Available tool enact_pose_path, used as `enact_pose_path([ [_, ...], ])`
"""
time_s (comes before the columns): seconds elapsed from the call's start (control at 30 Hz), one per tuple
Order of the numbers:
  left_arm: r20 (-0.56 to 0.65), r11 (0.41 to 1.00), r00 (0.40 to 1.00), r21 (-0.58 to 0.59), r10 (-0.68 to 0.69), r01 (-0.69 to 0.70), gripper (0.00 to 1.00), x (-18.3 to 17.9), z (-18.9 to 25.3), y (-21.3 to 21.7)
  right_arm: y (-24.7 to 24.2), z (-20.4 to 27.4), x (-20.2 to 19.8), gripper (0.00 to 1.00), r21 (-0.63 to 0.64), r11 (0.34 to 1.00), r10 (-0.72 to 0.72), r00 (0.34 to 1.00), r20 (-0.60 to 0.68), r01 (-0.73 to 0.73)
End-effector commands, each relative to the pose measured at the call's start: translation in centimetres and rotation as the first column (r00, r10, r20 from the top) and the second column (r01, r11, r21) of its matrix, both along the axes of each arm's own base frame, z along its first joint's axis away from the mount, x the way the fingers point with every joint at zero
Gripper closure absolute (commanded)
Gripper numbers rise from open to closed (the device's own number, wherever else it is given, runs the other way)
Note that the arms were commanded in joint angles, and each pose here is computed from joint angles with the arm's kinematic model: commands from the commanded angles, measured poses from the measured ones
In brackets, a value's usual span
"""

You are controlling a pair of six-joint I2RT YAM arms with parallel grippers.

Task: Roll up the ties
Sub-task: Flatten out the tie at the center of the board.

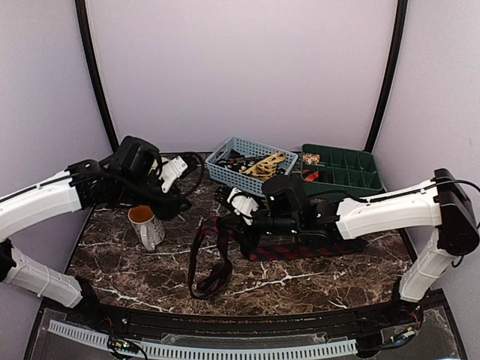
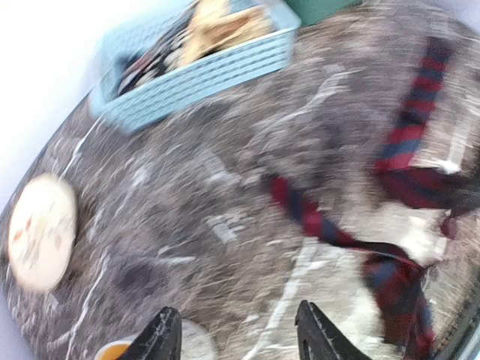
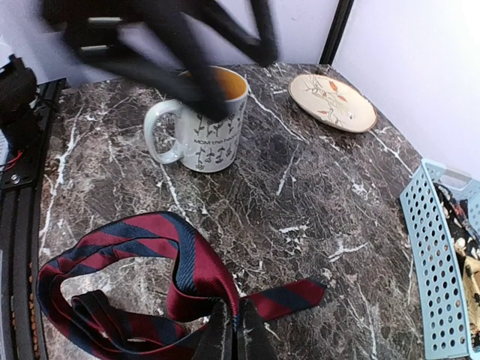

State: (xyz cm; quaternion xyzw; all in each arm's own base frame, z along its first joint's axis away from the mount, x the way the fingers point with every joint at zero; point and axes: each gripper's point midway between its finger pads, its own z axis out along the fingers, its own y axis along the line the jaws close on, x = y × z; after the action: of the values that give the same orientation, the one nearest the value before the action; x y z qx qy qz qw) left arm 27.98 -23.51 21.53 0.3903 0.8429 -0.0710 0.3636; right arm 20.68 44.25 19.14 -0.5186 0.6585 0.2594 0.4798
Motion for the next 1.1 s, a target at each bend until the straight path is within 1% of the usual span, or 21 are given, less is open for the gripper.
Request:
enact_pose_path([
  [0.0, 0.248, 0.941, 0.948, -0.222, -0.197, 0.254, 0.45, -5.5, 4.0, -4.0, 1.3, -0.7, 4.3, 1.0, 0.029, 0.992, -0.122, 0.989, -0.082, 0.125],
  [0.03, 0.278, 0.924, 0.941, -0.27, -0.193, 0.269, 0.44, -6.0, 4.3, -4.0, 1.4, -1.5, 5.3, 1.0, 0.016, 0.988, -0.153, 0.982, -0.108, 0.156],
  [0.07, 0.286, 0.909, 0.936, -0.299, -0.206, 0.292, 0.44, -6.5, 3.9, -4.1, 1.6, -1.8, 6.4, 1.0, 0.016, 0.984, -0.177, 0.976, -0.125, 0.18],
  [0.1, 0.28, 0.905, 0.938, -0.312, -0.204, 0.29, 0.43, -6.6, 3.3, -4.2, 1.8, -2.4, 7.0, 1.0, 0.011, 0.981, -0.19, 0.972, -0.14, 0.194],
  [0.17, 0.222, 0.926, 0.959, -0.293, -0.175, 0.236, 0.43, -5.9, 1.3, -4.2, 2.0, -4.3, 8.4, 1.0, -0.018, 0.972, -0.232, 0.958, -0.17, 0.232],
  [0.23, 0.135, 0.955, 0.979, -0.235, -0.153, 0.182, 0.43, -5.1, -1.2, -4.4, 2.0, -5.7, 9.7, 0.95, -0.046, 0.961, -0.278, 0.94, -0.2, 0.274],
  [0.3, 0.064, 0.969, 0.987, -0.191, -0.149, 0.159, 0.43, -4.7, -3.1, -5.0, 1.7, -6.7, 11.0, 0.86, -0.076, 0.945, -0.327, 0.915, -0.236, 0.318],
  [0.33, 0.032, 0.974, 0.988, -0.169, -0.15, 0.154, 0.44, -4.6, -4.2, -5.2, 1.5, -7.0, 11.3, 0.79, -0.092, 0.94, -0.342, 0.905, -0.254, 0.329],
  [0.4, -0.035, 0.981, 0.987, -0.124, -0.155, 0.15, 0.47, -4.5, -6.5, -5.6, 0.9, -6.7, 11.4, 0.61, -0.1, 0.938, -0.347, 0.89, -0.296, 0.333],
  [0.43, -0.054, 0.982, 0.986, -0.115, -0.159, 0.152, 0.48, -4.5, -7.1, -5.8, 0.4, -6.4, 11.3, 0.55, -0.093, 0.938, -0.347, 0.882, -0.32, 0.335],
  [0.47, -0.066, 0.984, 0.986, -0.099, -0.154, 0.147, 0.49, -4.3, -7.7, -5.9, -0.3, -6.1, 11.1, 0.51, -0.09, 0.938, -0.343, 0.87, -0.353, 0.334],
  [0.6, -0.139, 0.987, 0.979, -0.081, -0.147, 0.136, 0.55, -4.0, -9.5, -6.9, -4.4, -5.1, 10.4, 0.53, -0.064, 0.928, -0.352, 0.808, -0.472, 0.367],
  [0.7, -0.214, 0.987, 0.965, -0.083, -0.153, 0.138, 0.57, -4.3, -11.1, -7.8, -7.4, -5.9, 8.7, 0.57, -0.096, 0.921, -0.368, 0.759, -0.538, 0.378],
  [0.73, -0.236, 0.984, 0.957, -0.102, -0.169, 0.149, 0.56, -4.6, -11.3, -8.3, -8.2, -6.4, 8.1, 0.58, -0.115, 0.917, -0.379, 0.744, -0.551, 0.382],
  [0.8, -0.262, 0.974, 0.943, -0.15, -0.205, 0.17, 0.47, -5.0, -11.5, -9.4, -9.4, -7.5, 7.0, 0.6, -0.156, 0.912, -0.396, 0.715, -0.576, 0.379],
  [0.87, -0.277, 0.971, 0.938, -0.177, -0.207, 0.162, 0.41, -5.0, -11.8, -10.0, -10.1, -8.5, 6.0, 0.63, -0.181, 0.911, -0.4, 0.685, -0.608, 0.371],
  [0.93, -0.305, 0.978, 0.934, -0.151, -0.187, 0.146, 0.38, -4.7, -12.9, -10.1, -10.6, -9.8, 5.3, 0.66, -0.201, 0.909, -0.405, 0.658, -0.635, 0.366],
  [1.0, -0.36, 0.987, 0.92, -0.095, -0.159, 0.133, 0.36, -4.8, -14.2, -9.7, -11.1, -11.2, 4.8, 0.7, -0.229, 0.904, -0.417, 0.63, -0.655, 0.36],
  [1.07, -0.389, 0.992, 0.913, -0.054, -0.126, 0.114, 0.36, -4.8, -15.3, -9.3, -11.6, -12.7, 4.4, 0.73, -0.258, 0.898, -0.431, 0.6, -0.674, 0.356],
])
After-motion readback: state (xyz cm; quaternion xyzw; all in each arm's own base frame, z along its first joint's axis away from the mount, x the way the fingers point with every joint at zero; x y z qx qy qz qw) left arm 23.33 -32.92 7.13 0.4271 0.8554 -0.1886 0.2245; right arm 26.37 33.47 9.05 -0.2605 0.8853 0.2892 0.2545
